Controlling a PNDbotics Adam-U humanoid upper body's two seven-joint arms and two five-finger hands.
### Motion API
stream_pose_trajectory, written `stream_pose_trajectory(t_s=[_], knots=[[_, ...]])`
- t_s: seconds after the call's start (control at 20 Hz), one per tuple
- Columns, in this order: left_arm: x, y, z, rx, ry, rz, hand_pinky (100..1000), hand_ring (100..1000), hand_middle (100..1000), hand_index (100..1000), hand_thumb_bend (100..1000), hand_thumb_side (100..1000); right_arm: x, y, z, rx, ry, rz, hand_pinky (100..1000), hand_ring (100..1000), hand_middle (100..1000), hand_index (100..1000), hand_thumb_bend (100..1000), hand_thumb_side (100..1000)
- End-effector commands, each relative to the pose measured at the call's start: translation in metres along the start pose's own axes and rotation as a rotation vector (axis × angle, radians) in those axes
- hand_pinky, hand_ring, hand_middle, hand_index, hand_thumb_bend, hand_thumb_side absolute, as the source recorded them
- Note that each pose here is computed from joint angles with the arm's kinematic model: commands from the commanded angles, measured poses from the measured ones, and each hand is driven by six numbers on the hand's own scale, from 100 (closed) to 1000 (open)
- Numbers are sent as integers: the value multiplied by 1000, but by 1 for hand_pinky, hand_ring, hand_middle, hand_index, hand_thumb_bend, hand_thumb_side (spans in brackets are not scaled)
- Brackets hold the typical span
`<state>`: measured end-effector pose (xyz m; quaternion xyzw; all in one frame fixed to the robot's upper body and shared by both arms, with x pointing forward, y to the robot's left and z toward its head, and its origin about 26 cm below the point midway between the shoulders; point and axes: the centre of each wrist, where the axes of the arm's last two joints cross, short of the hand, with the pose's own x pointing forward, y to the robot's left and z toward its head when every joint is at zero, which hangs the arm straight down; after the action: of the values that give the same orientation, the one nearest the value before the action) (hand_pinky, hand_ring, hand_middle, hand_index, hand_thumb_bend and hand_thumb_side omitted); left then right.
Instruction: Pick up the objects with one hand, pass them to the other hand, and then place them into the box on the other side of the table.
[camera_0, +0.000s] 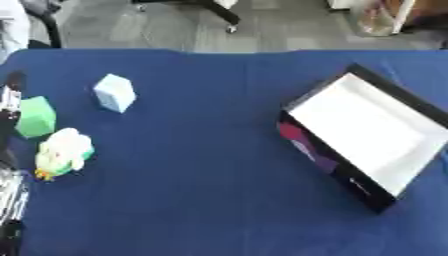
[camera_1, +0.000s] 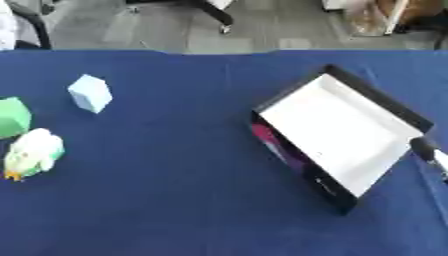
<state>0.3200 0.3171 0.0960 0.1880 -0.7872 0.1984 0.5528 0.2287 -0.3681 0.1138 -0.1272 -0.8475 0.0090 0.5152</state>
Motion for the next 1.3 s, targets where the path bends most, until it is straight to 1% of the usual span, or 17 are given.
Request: stream_pose_trajectory(t_s=[0.05,0.4,0.6,0.9,1.05,1.3], knots=[[9,2,-4,-6,-38,-10,707,844,632,864,840,415,8,-2,-4,16,-23,7,987,1000,1000,1000,684,200],[10,0,-6,-2,-49,-10,707,844,631,864,842,414,7,-2,-2,14,-15,9,985,997,998,1000,684,197],[11,0,-8,-2,-51,-29,707,844,627,864,843,415,7,-3,-2,6,-19,11,985,995,997,1000,684,197],[18,2,-16,-31,-61,-61,708,845,620,862,850,408,8,-5,-3,-5,-30,19,985,994,996,1000,685,197],[29,6,-31,-66,-78,-118,713,847,621,867,850,398,8,-4,-2,1,-29,24,985,995,996,1000,686,195],[59,16,-72,-153,-94,-278,727,855,625,876,848,378,8,-6,-1,18,-34,41,985,993,995,1000,686,194]])
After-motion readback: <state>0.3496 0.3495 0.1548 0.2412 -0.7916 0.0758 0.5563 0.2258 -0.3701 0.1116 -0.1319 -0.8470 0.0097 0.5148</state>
